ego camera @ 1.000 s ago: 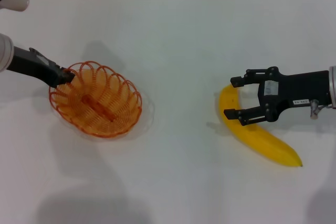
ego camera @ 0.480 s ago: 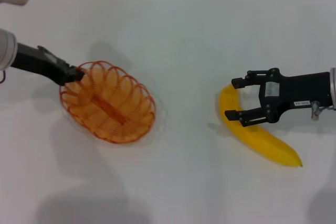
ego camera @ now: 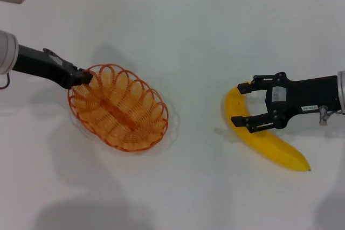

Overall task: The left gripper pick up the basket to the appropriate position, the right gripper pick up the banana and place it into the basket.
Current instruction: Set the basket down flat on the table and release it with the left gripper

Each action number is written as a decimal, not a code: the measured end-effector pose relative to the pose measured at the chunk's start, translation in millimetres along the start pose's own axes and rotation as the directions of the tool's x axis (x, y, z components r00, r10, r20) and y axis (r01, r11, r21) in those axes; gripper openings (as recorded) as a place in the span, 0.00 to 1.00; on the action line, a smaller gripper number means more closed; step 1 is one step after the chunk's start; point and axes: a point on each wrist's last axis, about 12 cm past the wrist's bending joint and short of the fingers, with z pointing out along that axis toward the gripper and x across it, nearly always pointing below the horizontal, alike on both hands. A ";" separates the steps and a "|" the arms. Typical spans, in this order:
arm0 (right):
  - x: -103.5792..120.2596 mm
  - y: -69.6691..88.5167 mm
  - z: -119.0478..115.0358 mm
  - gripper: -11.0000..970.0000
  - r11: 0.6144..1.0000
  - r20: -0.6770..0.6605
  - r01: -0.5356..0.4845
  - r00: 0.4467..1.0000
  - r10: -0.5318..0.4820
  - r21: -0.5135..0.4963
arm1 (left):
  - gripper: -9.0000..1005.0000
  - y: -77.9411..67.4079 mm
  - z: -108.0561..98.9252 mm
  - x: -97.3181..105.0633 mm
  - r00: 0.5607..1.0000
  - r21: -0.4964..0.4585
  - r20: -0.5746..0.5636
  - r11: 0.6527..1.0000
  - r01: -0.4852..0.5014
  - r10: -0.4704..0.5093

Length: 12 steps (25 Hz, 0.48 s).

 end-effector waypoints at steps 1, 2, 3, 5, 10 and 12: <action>0.0 0.0 0.1 0.89 1.000 0.000 0.000 1.000 0.000 0.000 | 0.07 -0.3 0.4 0.7 1.000 0.000 0.000 1.000 0.001 -0.001; 0.0 0.0 0.1 0.89 1.000 0.000 0.000 1.000 0.000 0.000 | 0.07 -0.5 0.8 1.4 1.000 0.000 -0.001 1.000 0.001 -0.001; -0.2 0.0 0.2 0.89 1.000 0.000 0.000 1.000 0.000 0.000 | 0.06 -0.5 0.8 1.5 1.000 -0.001 -0.001 1.000 0.001 -0.001; -0.5 -0.2 0.3 0.89 1.000 0.000 0.001 1.000 -0.001 -0.001 | 0.06 -0.5 0.8 1.5 1.000 -0.001 -0.001 1.000 0.002 -0.002; -1.1 -0.5 0.6 0.89 1.000 0.000 0.001 1.000 -0.001 -0.001 | 0.06 -0.3 0.4 1.4 1.000 -0.001 -0.003 1.000 0.001 -0.001; -1.2 -0.5 0.6 0.89 1.000 0.000 0.001 1.000 -0.001 -0.001 | 0.06 -0.9 1.0 1.4 1.000 0.000 -0.005 1.000 0.000 0.000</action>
